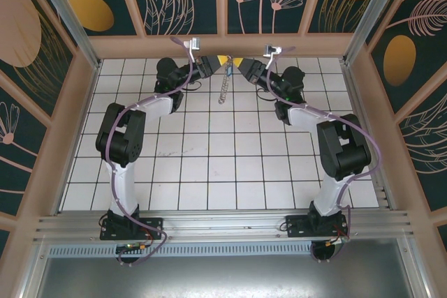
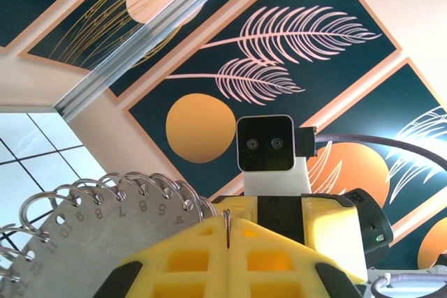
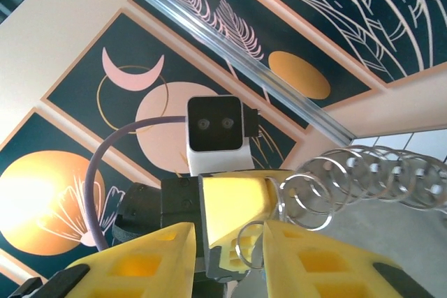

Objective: Put the keys on the keyring

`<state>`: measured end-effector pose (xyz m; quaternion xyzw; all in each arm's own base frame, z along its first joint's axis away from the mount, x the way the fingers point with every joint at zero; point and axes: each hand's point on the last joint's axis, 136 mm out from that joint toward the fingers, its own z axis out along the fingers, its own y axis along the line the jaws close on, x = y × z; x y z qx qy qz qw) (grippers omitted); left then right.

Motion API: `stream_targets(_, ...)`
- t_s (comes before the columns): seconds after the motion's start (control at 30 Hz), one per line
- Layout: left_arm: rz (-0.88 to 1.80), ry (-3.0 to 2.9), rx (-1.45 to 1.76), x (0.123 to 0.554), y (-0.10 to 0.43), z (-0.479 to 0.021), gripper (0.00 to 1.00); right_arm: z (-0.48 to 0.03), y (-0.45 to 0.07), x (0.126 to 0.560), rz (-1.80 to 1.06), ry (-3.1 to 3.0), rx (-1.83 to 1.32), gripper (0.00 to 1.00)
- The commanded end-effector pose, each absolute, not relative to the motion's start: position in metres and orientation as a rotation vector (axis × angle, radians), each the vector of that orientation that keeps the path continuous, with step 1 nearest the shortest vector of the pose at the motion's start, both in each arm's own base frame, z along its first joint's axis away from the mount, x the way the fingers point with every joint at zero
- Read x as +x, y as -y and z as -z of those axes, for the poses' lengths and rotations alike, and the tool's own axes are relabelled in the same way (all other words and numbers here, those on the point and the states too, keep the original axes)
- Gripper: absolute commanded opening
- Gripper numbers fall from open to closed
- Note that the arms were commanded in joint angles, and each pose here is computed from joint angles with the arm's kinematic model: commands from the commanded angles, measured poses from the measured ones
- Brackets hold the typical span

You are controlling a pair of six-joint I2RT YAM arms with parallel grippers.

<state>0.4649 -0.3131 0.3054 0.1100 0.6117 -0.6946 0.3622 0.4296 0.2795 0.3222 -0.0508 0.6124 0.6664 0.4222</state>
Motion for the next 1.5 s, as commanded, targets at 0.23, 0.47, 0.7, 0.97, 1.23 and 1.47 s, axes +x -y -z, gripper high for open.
stream_targets(0.23,1.786,-1.463,0.356,0.449,0.312,-0.34,0.0,-0.344,-0.289,0.428,-1.699,-1.447,-0.195,0.31)
stream_targets(0.47,1.783,-1.459,0.359,0.448,0.312,-0.342,0.0,-0.335,-0.28,0.435,-1.664,-1.46,-0.145,0.31)
stream_targets(0.7,1.784,-1.458,0.363,0.447,0.312,-0.342,0.0,-0.333,-0.278,0.438,-1.669,-1.46,-0.14,0.31)
stream_targets(0.97,1.783,-1.457,0.364,0.446,0.312,-0.343,0.0,-0.331,-0.284,0.44,-1.683,-1.467,-0.147,0.31)
stream_targets(1.23,1.784,-1.457,0.364,0.446,0.312,-0.343,0.0,-0.332,-0.291,0.441,-1.697,-1.471,-0.169,0.3)
stream_targets(1.47,1.784,-1.463,0.362,0.446,0.313,-0.34,0.0,-0.335,-0.292,0.439,-1.695,-1.469,-0.187,0.21)
